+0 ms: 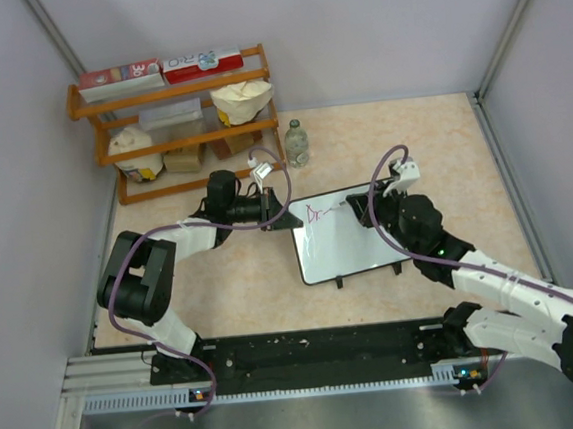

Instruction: Write a sentence on the whiteboard

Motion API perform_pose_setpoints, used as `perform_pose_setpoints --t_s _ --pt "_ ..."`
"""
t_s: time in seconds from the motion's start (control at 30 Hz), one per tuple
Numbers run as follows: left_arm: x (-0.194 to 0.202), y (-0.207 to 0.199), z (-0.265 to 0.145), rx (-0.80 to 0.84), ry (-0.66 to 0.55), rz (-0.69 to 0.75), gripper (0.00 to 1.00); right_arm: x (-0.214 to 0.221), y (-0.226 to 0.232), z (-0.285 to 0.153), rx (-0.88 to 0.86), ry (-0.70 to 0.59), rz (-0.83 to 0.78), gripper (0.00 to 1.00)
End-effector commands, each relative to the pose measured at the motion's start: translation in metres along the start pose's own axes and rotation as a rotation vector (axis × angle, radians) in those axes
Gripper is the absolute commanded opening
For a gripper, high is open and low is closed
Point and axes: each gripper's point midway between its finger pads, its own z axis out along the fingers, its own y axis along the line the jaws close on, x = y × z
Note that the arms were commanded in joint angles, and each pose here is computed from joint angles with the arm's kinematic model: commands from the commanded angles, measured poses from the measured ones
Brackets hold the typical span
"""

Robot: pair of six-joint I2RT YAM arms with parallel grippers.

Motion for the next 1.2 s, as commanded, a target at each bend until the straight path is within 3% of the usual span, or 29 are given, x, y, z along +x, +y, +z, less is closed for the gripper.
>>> perform_pose_setpoints --t_s 0.0,1.17 --pt "-0.011 0.005 0.001 -0.045 -0.032 0.054 0.00 -0.017 0.002 0.007 0.010 -0.037 0.004 0.00" --pt "-0.012 0.004 0.001 -0.046 -0.033 0.056 0.00 0.023 -0.002 -0.002 -0.021 0.087 -0.003 0.00"
